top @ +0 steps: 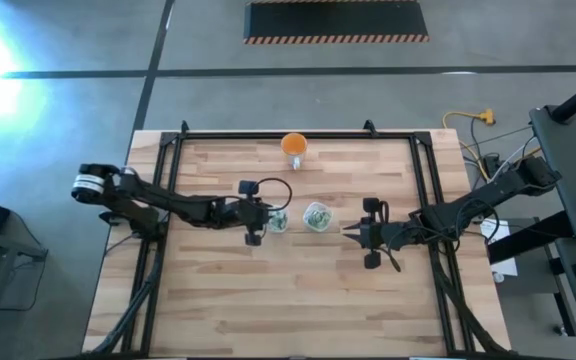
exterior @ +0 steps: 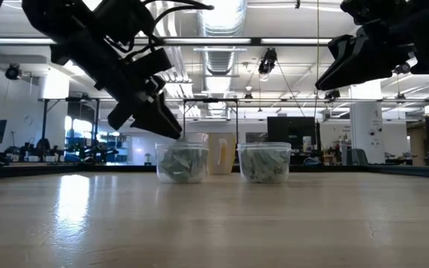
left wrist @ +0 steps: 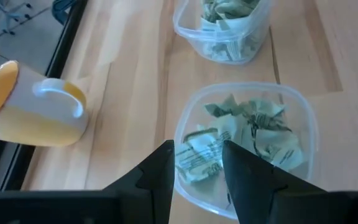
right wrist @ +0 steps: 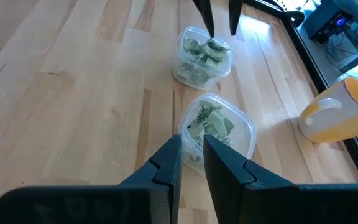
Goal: Pick and place Stevia / Truvia into bins
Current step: Put the green stevia packet into the left transparent container, then return to Home Position
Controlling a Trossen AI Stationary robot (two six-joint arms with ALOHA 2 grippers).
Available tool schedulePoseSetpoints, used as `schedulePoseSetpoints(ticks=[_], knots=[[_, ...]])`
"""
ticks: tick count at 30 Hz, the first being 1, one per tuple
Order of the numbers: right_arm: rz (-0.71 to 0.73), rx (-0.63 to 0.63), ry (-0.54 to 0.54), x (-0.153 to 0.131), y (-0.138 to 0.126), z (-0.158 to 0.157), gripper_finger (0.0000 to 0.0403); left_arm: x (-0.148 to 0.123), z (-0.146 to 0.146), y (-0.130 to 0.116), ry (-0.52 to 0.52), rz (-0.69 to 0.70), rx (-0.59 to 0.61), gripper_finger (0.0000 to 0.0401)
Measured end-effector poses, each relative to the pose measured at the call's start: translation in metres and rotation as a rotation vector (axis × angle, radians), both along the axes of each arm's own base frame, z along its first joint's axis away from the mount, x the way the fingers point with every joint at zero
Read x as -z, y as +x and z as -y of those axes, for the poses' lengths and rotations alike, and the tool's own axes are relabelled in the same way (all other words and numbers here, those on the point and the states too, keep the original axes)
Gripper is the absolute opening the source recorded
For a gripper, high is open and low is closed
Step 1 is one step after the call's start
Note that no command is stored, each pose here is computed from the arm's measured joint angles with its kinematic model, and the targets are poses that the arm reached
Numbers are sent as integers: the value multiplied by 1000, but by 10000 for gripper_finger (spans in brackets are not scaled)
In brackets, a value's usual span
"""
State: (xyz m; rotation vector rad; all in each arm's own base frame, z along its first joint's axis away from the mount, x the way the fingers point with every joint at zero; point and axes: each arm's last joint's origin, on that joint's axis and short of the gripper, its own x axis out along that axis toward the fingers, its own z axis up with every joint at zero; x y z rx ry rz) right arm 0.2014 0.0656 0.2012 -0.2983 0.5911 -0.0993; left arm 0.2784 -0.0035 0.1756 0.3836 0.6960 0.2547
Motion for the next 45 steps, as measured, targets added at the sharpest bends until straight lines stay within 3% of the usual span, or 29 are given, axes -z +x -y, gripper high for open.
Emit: schedulePoseSetpoints(ticks=[12,26,31,36,38,40,42,45], knots=[[-1,0,0,0,0,0,57,13,1,6,5,-38,38,118],[-3,0,-1,0,0,0,57,-11,3,0,3,52,48,118],[62,-12,6,-6,4,-1,57,-27,3,-2,-2,123,47,118],[87,-15,-41,-16,5,-1,57,-58,-2,-12,72,253,-94,118],[118,44,-74,-22,5,1,57,-71,-5,-20,103,305,-165,118],[155,99,-97,-29,2,4,57,-82,-5,-29,68,377,-195,118],[189,94,-98,-36,-2,6,57,-92,-5,-37,20,445,-136,118],[238,33,-69,-48,-9,10,57,-102,-1,-49,-36,538,61,118]])
